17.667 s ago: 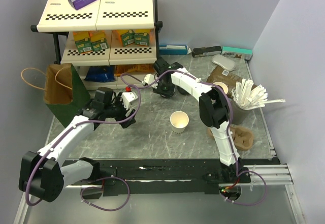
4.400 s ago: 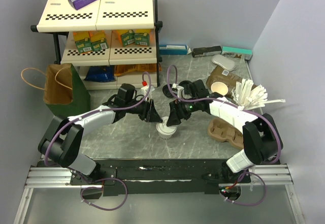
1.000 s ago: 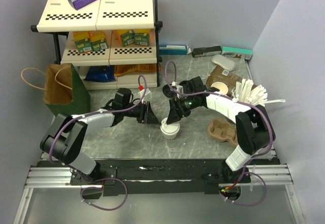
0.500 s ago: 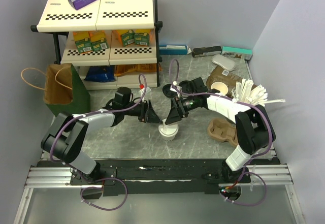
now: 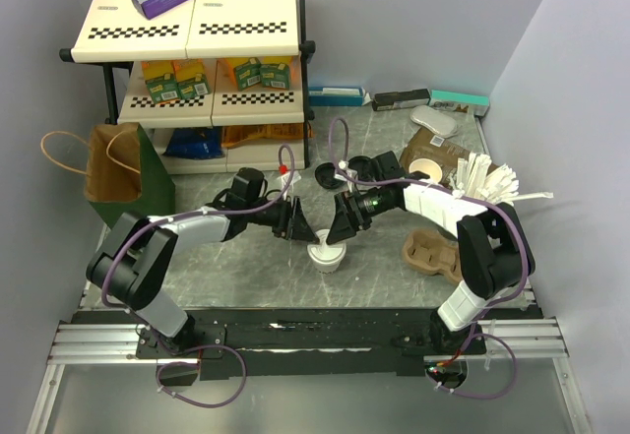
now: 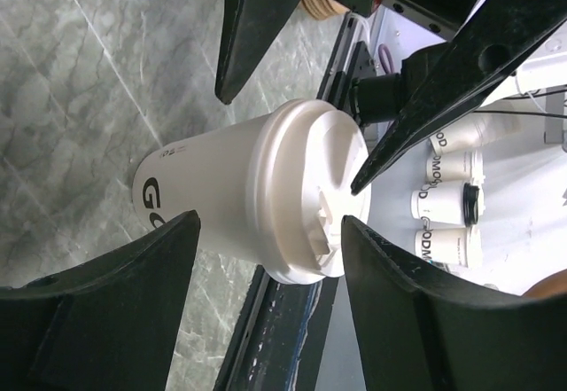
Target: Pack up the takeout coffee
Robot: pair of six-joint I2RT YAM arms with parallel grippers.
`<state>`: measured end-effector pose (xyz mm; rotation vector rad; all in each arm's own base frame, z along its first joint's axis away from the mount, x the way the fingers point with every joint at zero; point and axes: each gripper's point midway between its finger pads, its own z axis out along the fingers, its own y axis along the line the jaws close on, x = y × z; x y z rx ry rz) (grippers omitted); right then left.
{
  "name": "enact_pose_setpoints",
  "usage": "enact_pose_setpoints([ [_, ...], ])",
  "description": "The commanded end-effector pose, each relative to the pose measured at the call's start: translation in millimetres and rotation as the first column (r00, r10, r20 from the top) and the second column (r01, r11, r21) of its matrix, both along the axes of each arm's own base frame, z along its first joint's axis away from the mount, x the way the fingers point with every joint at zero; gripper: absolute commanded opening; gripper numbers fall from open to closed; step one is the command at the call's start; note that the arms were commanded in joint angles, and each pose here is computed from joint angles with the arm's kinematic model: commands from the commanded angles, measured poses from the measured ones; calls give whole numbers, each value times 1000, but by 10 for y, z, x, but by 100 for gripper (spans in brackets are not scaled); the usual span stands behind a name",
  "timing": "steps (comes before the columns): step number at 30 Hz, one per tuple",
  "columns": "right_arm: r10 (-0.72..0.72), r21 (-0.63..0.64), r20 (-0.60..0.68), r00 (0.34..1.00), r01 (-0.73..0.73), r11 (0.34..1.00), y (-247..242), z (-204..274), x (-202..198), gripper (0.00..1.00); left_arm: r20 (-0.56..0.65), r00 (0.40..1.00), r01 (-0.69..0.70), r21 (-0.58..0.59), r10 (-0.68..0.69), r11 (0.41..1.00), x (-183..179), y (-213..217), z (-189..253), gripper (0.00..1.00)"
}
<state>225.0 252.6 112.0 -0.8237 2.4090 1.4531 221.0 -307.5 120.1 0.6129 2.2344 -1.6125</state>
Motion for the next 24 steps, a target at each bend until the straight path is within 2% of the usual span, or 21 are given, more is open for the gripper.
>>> enact_pose_setpoints([
  [1,12,8,32,999,-12,1000,-59,34,-58,88,51,999,13,4,-13,1000,54,-52,28,70],
  [3,15,2,10,1000,-15,1000,-73,-27,-98,87,43,999,12,12,-13,1000,54,-54,-6,70],
  [9,16,-4,-44,999,-17,1000,-128,-116,-143,73,32,999,13,15,-13,1000,67,-64,-32,69],
  [11,14,1,-57,998,-14,1000,-145,-137,-163,72,26,1000,10,20,-10,1000,73,-65,-51,69],
  [17,37,63,-102,994,-31,998,-115,-154,-229,61,11,1000,4,30,-4,1000,105,-79,-110,68],
  [24,47,93,-156,987,-33,995,-96,-254,-276,58,-47,999,-14,50,17,999,113,-78,-259,67],
])
